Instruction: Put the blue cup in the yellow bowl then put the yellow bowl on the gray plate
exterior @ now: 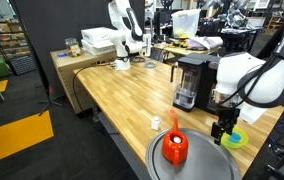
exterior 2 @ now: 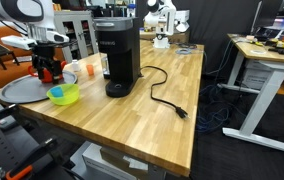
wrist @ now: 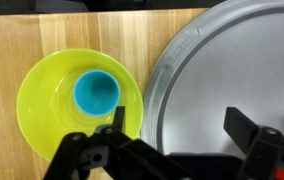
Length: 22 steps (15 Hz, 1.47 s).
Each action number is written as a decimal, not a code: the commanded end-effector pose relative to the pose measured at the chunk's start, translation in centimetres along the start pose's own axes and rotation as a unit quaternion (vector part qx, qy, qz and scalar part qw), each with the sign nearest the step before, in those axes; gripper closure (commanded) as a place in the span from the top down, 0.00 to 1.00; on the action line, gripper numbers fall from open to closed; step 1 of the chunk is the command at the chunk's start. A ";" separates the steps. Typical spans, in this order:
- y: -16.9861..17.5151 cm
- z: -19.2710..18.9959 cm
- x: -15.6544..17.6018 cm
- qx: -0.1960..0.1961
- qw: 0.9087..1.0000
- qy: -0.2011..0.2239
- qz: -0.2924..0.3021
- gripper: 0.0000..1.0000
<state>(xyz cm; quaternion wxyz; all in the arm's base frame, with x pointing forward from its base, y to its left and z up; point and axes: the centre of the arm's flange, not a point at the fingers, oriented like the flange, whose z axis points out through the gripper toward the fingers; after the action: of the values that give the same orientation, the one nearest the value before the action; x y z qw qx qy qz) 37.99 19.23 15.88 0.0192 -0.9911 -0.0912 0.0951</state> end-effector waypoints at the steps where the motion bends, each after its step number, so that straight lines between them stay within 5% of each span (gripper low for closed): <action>1: -1.0 0.0 1.6 -0.005 1.000 -0.013 0.002 1.00; 19: 0.5 2.2 1.3 0.003 0.999 -0.041 0.033 1.00; 20: 0.6 2.5 1.2 0.007 0.998 -0.044 0.034 0.75; 22: 0.7 3.0 1.0 0.010 0.998 -0.050 0.038 0.66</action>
<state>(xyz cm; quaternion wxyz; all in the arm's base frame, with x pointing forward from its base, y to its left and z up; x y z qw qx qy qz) 38.66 19.09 13.09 0.0124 -0.9887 -0.0607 0.1368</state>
